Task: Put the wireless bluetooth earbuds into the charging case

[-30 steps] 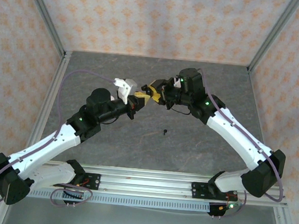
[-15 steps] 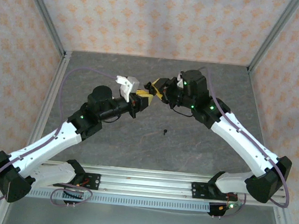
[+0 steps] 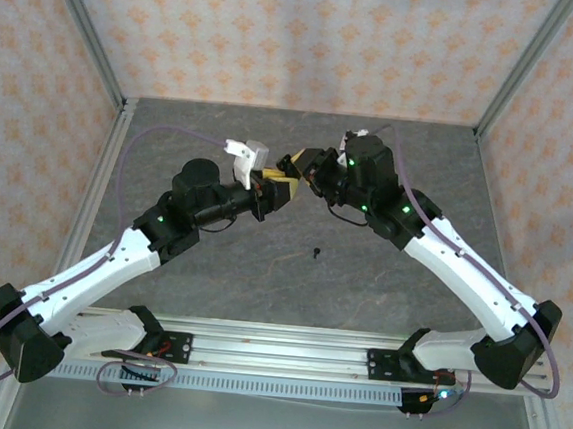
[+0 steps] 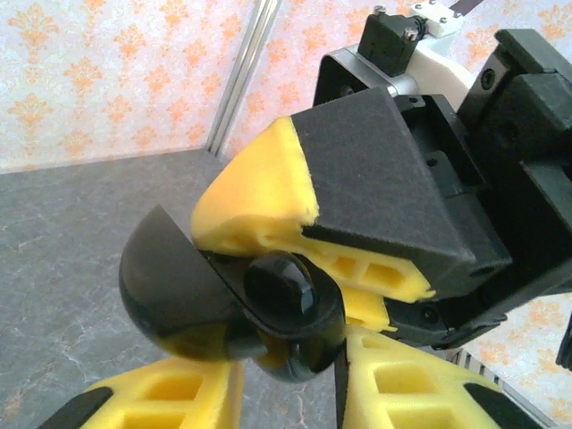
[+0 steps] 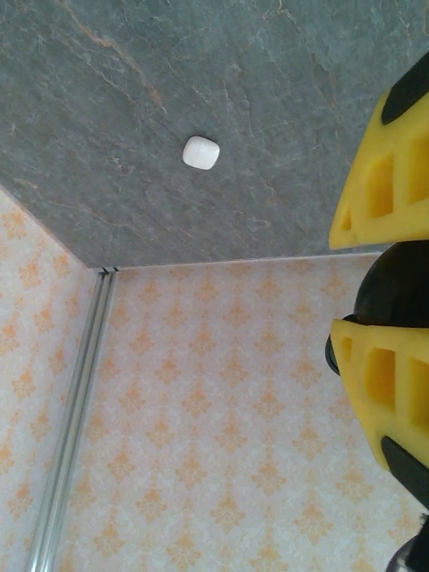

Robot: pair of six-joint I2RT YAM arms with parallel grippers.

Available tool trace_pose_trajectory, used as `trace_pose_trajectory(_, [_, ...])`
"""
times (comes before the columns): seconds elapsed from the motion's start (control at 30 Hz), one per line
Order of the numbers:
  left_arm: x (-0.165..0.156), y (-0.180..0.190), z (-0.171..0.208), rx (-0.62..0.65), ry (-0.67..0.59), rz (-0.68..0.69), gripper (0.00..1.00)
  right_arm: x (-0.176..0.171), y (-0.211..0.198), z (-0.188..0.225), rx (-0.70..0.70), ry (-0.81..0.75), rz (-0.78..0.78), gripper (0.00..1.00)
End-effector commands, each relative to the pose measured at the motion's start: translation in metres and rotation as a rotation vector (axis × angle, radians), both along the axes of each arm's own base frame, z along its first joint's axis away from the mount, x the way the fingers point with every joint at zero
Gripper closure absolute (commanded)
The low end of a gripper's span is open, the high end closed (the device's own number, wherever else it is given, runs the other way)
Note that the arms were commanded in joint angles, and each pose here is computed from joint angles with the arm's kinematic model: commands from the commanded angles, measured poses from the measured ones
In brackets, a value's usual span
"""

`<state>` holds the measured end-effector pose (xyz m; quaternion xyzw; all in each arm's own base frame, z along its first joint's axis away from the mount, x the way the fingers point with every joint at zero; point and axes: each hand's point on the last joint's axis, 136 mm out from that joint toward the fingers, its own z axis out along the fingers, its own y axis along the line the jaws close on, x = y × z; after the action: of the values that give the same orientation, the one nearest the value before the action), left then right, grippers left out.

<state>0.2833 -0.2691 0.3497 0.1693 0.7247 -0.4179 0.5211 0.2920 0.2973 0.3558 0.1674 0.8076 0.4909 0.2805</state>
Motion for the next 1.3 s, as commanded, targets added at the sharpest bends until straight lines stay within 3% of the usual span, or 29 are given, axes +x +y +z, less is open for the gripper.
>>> trace_pose_trajectory(0.0, [0.013,0.007,0.026,-0.087,-0.024,0.078,0.67,-0.021,0.009,0.007,-0.019,-0.023,0.086,0.79])
trace_pose_trajectory(0.13, [0.016,0.006,0.029,-0.121,-0.018,0.084,0.67,-0.021,0.010,0.009,-0.010,-0.025,0.086,0.80])
trace_pose_trajectory(0.47, [0.025,0.006,0.028,-0.169,0.015,0.121,0.77,-0.024,0.007,0.009,-0.013,-0.028,0.088,0.80])
trace_pose_trajectory(0.7, [0.030,0.006,0.025,-0.188,0.034,0.145,0.78,-0.026,0.006,0.010,0.003,-0.031,0.082,0.80])
trace_pose_trajectory(0.9, [0.032,0.005,0.023,-0.188,0.035,0.141,0.92,-0.027,0.002,0.012,0.003,-0.035,0.072,0.79])
trace_pose_trajectory(1.1, [0.027,0.007,0.016,-0.154,0.024,0.136,1.00,-0.029,-0.008,0.014,-0.023,-0.052,0.044,0.70])
trace_pose_trajectory(1.27, [0.019,0.011,0.006,-0.098,0.008,0.121,1.00,-0.029,-0.019,0.017,-0.047,-0.065,0.012,0.57])
